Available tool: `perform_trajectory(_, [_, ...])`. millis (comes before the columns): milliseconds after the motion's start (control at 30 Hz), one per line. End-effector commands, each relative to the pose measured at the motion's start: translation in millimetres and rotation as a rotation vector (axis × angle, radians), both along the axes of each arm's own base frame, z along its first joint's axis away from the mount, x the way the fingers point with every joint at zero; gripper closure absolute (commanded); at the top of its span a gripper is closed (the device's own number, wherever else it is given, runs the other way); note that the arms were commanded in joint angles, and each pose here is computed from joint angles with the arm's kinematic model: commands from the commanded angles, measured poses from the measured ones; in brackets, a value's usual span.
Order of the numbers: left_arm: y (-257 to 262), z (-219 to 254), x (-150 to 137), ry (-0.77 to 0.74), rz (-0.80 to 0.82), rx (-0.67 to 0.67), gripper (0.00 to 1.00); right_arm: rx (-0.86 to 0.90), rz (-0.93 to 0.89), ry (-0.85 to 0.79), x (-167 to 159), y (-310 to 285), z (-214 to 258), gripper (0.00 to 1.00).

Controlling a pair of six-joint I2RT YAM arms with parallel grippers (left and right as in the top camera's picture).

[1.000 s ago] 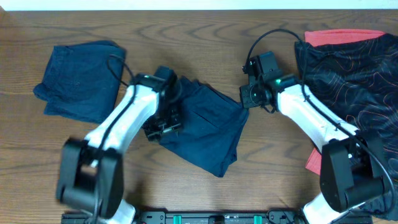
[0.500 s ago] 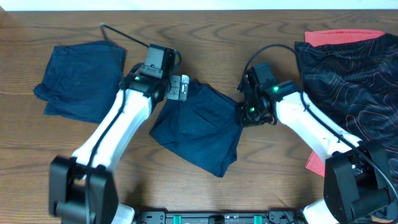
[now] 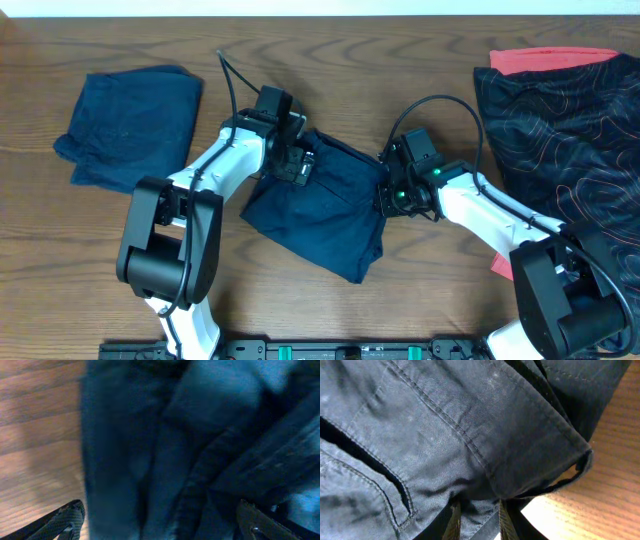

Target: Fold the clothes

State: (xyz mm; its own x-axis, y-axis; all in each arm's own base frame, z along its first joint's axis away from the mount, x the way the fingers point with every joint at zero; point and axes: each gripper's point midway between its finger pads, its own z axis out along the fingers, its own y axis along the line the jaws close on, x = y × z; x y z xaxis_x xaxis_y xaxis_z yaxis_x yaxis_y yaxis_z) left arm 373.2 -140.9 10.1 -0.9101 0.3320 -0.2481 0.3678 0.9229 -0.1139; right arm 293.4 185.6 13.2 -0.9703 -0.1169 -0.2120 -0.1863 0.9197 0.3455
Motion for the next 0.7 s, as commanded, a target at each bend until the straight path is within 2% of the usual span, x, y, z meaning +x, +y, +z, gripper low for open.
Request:
perform_trajectory(0, [-20, 2, -10, 0.045, -0.052, -0.107, 0.02, 0.010, -0.002, -0.020, 2, 5, 1, 0.75])
perform_trajectory(200, [-19, -8, -24, 0.088, -0.057, -0.095, 0.01, 0.012, -0.002, -0.024, 3, 5, 1, 0.76])
perform_trajectory(333, [-29, -10, -37, 0.129, -0.079, -0.147, 0.01, 0.018, -0.002, -0.040, 6, 7, 2, 0.77])
perform_trajectory(367, [-28, -10, -36, 0.123, -0.082, -0.136, 0.05, 0.020, -0.002, -0.042, 7, 7, 3, 0.77])
perform_trajectory(433, [-21, -11, -30, 0.095, -0.075, -0.090, 0.27, 0.019, -0.002, -0.042, 7, 7, 3, 0.77])
perform_trajectory(567, [-2, 4, -12, 0.022, -0.015, -0.020, 0.28, 0.015, -0.001, -0.033, 5, 6, 2, 0.76])
perform_trajectory(667, [6, 29, 2, -0.050, 0.050, -0.020, 0.30, 0.010, -0.004, -0.035, 5, 5, 1, 0.76])
